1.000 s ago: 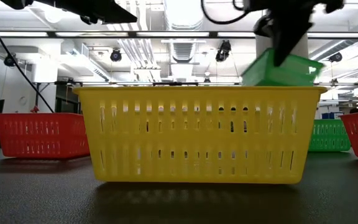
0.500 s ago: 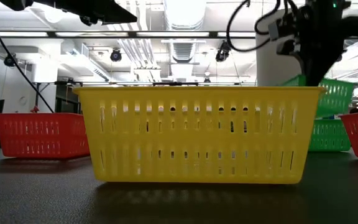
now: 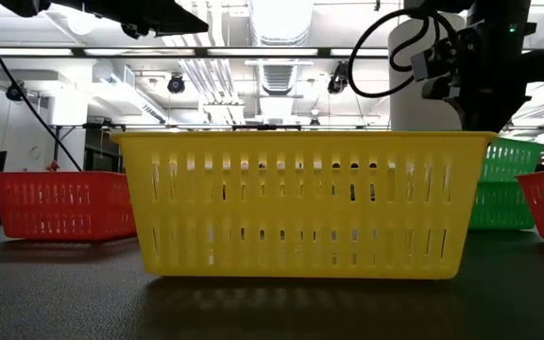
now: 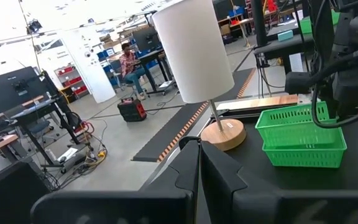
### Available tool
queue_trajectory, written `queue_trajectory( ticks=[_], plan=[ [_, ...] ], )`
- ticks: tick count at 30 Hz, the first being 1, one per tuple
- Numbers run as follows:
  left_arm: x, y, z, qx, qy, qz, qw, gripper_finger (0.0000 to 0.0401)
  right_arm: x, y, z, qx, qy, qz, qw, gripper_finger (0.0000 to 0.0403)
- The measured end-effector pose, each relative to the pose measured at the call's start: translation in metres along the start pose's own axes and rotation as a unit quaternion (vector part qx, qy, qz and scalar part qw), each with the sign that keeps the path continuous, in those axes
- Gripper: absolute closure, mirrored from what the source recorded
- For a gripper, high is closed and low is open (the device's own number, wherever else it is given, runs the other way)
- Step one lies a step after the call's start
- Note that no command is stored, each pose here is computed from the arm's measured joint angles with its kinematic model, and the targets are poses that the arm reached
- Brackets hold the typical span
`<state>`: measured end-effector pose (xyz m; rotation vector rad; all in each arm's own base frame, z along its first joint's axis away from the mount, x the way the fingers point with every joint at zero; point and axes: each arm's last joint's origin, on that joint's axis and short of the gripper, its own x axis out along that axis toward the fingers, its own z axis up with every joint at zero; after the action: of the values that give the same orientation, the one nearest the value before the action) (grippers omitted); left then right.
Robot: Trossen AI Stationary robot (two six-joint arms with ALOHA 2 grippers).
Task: Stack baskets by color
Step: Stack the top green basket on top of the right green bin, then stack the green basket on top of the right green bin
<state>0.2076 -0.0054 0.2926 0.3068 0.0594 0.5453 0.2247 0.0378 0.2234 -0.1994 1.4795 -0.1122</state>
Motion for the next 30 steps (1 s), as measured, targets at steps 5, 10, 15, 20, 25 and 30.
queue_trajectory(
  ticks=[5,10,15,20,25,30],
  plan=[
    [0.0,-0.001,-0.003,0.002,0.003,-0.001,1.0,0.0401,0.001,-0.002,0.002,0.019,-0.008,0.001,1.0,0.0367],
    [0.0,-0.001,-0.003,0.003,0.004,-0.001,1.0,0.0401,0.002,-0.005,0.002,0.035,-0.006,0.0,0.999,0.0327],
    [0.0,-0.001,-0.003,0.003,0.004,-0.001,1.0,0.0401,-0.005,-0.006,0.007,0.038,-0.021,0.003,0.999,0.0298],
    [0.0,-0.001,-0.004,0.003,0.004,-0.001,1.0,0.0401,-0.019,-0.008,0.013,0.032,-0.048,0.007,0.998,0.0287],
    [0.0,-0.001,-0.004,0.001,0.004,-0.001,1.0,0.0401,-0.027,-0.01,0.013,0.017,-0.08,0.01,0.997,0.0293],
    [0.0,-0.001,-0.004,-0.008,0.005,-0.001,1.0,0.0401,-0.027,-0.011,0.004,0.014,-0.118,0.012,0.993,0.0333]
  ],
)
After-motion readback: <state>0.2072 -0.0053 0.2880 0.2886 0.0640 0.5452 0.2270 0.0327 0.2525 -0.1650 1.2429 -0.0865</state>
